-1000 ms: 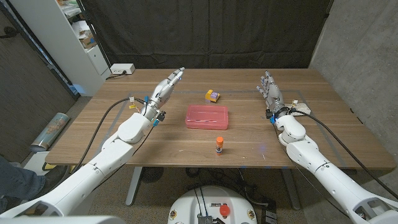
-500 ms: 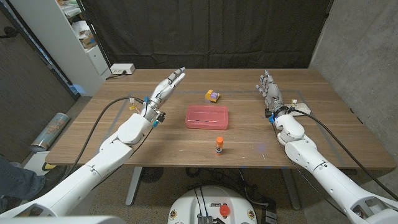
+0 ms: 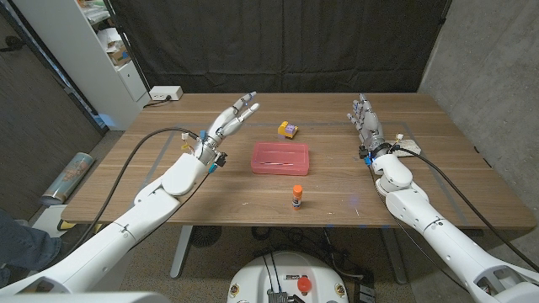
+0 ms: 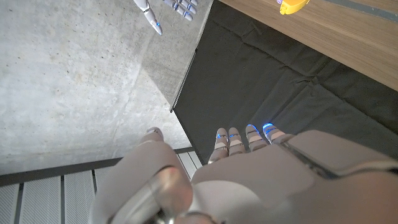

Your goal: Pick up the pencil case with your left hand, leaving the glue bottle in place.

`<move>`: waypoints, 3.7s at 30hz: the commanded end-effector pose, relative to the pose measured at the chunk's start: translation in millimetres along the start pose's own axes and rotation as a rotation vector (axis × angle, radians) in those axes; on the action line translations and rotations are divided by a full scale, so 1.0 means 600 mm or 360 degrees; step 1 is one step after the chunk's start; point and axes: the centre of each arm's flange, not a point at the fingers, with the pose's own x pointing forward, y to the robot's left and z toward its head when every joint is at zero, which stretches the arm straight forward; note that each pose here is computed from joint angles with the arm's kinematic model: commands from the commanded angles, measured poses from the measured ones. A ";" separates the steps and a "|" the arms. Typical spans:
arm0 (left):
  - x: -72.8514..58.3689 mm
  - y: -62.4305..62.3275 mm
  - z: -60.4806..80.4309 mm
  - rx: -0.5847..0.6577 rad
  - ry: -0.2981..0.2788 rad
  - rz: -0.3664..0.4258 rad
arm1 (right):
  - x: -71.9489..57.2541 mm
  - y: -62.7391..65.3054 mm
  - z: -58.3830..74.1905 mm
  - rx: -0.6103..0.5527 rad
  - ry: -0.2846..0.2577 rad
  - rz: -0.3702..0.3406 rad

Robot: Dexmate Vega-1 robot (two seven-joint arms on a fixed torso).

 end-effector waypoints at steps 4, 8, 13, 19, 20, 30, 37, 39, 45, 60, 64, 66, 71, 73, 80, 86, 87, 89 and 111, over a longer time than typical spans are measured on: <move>0.004 -0.020 0.029 0.0220 -0.0062 -0.0031 | 0.004 -0.003 0.000 0.0013 -0.0009 0.0001; 0.003 -0.027 0.030 0.0380 -0.0043 -0.0020 | 0.006 -0.003 0.000 0.0014 -0.0014 0.0001; 0.004 -0.032 0.031 0.0417 -0.0039 -0.0050 | 0.007 -0.002 0.001 0.0016 -0.0019 -0.0003; 0.006 -0.037 0.037 0.0483 -0.0053 -0.0077 | 0.008 -0.003 0.002 0.0014 -0.0018 -0.0006; 0.005 -0.038 0.038 0.0493 -0.0054 -0.0079 | 0.008 -0.004 0.003 0.0014 -0.0018 -0.0006; 0.008 -0.048 0.045 0.0656 -0.0064 -0.0105 | 0.009 -0.006 0.007 0.0018 -0.0032 -0.0010; 0.010 -0.060 0.047 0.0766 -0.0077 -0.0139 | 0.007 -0.006 0.001 0.0030 -0.0020 -0.0017; 0.011 -0.061 0.047 0.0765 -0.0075 -0.0144 | 0.006 -0.007 0.000 0.0031 -0.0021 -0.0017; 0.013 -0.066 0.048 0.0788 -0.0085 -0.0162 | 0.003 -0.008 -0.005 0.0033 -0.0018 -0.0015; 0.020 -0.075 0.046 0.0912 -0.0123 -0.0207 | 0.002 -0.015 -0.011 0.0057 -0.0013 -0.0046; 0.025 -0.080 0.047 0.0937 -0.0134 -0.0239 | 0.002 -0.015 -0.012 0.0052 -0.0015 -0.0043; 0.026 -0.083 0.048 0.0964 -0.0142 -0.0248 | 0.001 -0.016 -0.012 0.0054 -0.0013 -0.0048; 0.028 -0.087 0.051 0.1029 -0.0159 -0.0284 | 0.002 -0.017 -0.012 0.0060 -0.0016 -0.0054; 0.029 -0.088 0.052 0.1063 -0.0156 -0.0290 | 0.003 -0.017 -0.012 0.0063 -0.0018 -0.0055; 0.030 -0.084 0.056 0.1141 -0.0154 -0.0327 | 0.008 -0.014 -0.013 0.0066 -0.0022 -0.0052; 0.031 -0.082 0.054 0.1136 -0.0139 -0.0356 | 0.010 -0.012 -0.014 0.0071 -0.0015 -0.0055; 0.031 -0.082 0.055 0.1145 -0.0140 -0.0363 | 0.011 -0.012 -0.015 0.0070 -0.0014 -0.0053; 0.032 -0.083 0.055 0.1174 -0.0143 -0.0380 | 0.012 -0.012 -0.015 0.0067 -0.0012 -0.0054; 0.031 -0.078 0.062 0.1280 -0.0162 -0.0478 | 0.022 -0.007 0.002 0.0054 -0.0031 -0.0063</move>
